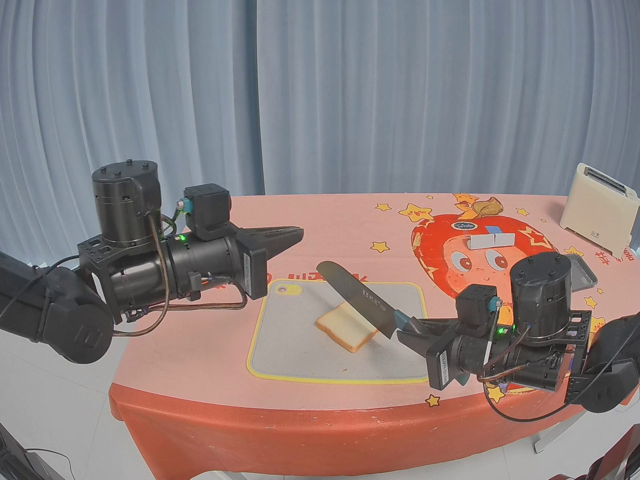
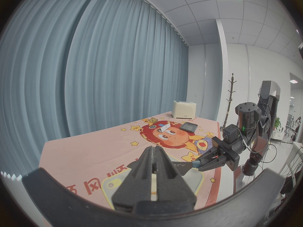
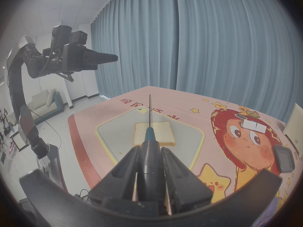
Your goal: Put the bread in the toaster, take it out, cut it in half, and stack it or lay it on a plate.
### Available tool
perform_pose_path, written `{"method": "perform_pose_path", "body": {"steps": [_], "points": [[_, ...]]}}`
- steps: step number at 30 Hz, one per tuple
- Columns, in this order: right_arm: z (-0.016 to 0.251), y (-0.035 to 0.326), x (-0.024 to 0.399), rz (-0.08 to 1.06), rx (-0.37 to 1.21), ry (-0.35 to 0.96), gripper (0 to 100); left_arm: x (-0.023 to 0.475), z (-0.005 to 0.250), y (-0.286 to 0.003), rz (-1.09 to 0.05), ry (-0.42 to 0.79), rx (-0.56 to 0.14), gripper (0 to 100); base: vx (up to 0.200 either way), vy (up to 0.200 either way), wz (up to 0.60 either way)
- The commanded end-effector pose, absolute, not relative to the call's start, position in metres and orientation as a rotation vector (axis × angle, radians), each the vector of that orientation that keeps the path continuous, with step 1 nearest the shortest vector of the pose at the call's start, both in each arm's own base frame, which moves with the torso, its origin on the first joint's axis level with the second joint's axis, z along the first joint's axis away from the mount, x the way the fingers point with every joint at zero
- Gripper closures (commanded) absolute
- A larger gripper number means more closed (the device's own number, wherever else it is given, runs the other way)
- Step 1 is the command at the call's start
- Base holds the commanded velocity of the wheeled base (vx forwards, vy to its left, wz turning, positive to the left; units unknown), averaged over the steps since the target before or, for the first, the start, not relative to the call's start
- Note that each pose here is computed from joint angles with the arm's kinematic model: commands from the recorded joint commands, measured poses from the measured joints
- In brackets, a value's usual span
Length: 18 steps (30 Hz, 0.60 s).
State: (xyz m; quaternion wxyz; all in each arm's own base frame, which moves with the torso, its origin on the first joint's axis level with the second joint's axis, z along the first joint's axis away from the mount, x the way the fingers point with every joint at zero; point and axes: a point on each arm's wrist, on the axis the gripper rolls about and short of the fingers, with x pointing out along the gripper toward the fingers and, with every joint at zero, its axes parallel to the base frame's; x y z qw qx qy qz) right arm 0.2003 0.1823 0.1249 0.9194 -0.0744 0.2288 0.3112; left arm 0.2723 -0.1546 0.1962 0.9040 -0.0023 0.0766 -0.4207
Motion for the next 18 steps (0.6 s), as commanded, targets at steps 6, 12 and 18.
{"method": "perform_pose_path", "body": {"steps": [6, 12, 18], "points": [[0.122, 0.182, 0.2, 0.637, -0.156, 0.478, 100, 0.29, 0.182, -0.177, -0.895, 0.187, -0.001, 100, 0.0, 0.0, 0.0], [0.12, 0.18, 0.203, 0.624, -0.155, 0.484, 100, 0.298, 0.168, -0.19, -0.876, 0.179, 0.006, 100, 0.0, 0.0, 0.0], [0.119, 0.18, 0.203, 0.623, -0.158, 0.488, 100, 0.311, 0.152, -0.206, -0.859, 0.09, -0.003, 100, 0.0, 0.0, 0.0]]}}
